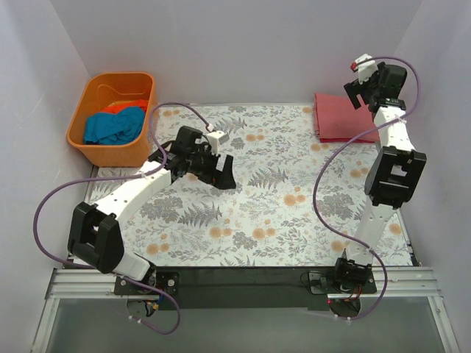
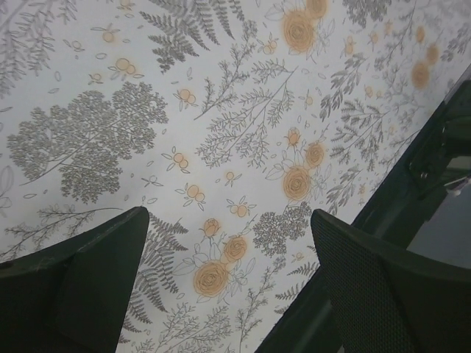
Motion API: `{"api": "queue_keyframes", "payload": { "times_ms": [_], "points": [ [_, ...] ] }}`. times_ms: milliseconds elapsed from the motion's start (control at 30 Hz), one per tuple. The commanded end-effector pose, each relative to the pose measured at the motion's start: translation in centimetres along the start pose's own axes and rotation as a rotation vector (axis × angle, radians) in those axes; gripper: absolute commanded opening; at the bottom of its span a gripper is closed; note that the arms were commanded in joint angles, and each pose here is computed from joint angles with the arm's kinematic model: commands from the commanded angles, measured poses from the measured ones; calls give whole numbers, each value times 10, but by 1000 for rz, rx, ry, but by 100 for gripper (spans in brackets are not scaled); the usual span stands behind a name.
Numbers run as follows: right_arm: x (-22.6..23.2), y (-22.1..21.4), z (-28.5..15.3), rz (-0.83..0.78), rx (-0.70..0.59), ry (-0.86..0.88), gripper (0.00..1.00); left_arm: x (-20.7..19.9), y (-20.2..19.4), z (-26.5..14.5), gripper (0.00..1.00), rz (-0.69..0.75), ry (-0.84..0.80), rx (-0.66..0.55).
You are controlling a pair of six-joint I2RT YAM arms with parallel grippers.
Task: Fold and stack the t-shirts
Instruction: Reset both grippers
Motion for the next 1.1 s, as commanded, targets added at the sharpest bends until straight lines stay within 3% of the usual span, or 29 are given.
{"api": "queue_keyframes", "payload": {
  "times_ms": [0,133,200,300,467,500,767,1067],
  "points": [
    [-31,72,-69,69,-171,-10,98,-8,33,-31,92,-93,-68,-86],
    [-10,103,-128,167,-219,123,98,17,64,-56,92,-175,13,-163],
    [16,97,-148,267,-167,232,98,27,81,-69,92,-187,32,-186],
    [54,84,-186,326,-110,357,99,51,82,-90,92,-244,86,-197],
    [123,71,-254,339,-146,561,99,75,63,-101,92,-179,240,-199],
    [151,56,-261,368,-102,624,98,74,58,-106,92,-153,257,-207],
    [222,18,-315,285,-8,639,98,92,-17,-104,92,-138,382,-137],
    [240,15,-340,264,-4,616,98,84,-42,-100,92,-199,340,-129]
  ]
}}
Point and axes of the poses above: each gripper's point midway between its finger pads, its own z axis out along the fingers, its own x axis along the line the jaws close on, y = z × x, the point moved 4 cm from there along -z, back along the fingers, and after that the axes turned 9 degrees about -z, right-handed, at the moved point
